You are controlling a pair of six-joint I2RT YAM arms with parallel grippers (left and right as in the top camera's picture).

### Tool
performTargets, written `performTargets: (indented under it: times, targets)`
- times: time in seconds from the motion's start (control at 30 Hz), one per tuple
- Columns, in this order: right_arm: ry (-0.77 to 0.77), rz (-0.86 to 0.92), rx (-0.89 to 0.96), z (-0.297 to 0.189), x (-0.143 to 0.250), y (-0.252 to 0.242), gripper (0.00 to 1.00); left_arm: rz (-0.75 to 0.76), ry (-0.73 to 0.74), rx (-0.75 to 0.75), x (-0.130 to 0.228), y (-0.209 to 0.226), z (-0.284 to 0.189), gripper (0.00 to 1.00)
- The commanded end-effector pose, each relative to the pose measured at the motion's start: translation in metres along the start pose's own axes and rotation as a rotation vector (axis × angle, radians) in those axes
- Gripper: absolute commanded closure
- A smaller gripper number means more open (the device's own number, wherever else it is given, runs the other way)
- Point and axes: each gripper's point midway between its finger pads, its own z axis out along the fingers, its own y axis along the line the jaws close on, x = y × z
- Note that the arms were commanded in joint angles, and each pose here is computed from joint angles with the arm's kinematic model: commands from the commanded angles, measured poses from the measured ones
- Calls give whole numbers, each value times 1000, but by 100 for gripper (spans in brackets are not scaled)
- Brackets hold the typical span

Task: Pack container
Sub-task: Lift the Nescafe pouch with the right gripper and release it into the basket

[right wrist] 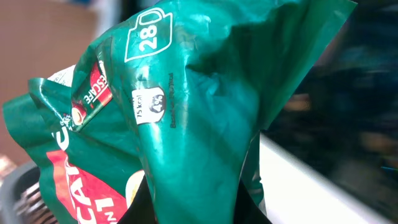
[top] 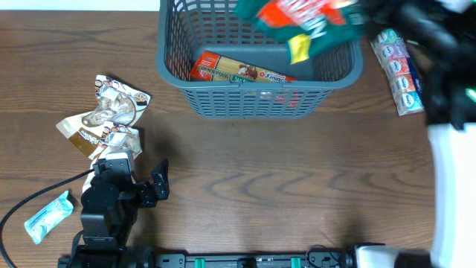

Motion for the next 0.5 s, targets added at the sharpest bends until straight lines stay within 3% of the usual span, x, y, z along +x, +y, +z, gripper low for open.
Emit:
performTargets:
  times: [0.0, 0.23, 0.47]
  targets:
    - [-2, -91, -138, 36, 20, 23, 99, -14, -23, 13, -9, -3, -5, 1]
    - [193, 54, -181, 99, 121, 32, 99, -14, -22, 13, -9, -3, -5, 1]
    - [494, 107, -172, 116, 221, 51, 99, -14, -22, 13, -9, -3, -5, 1]
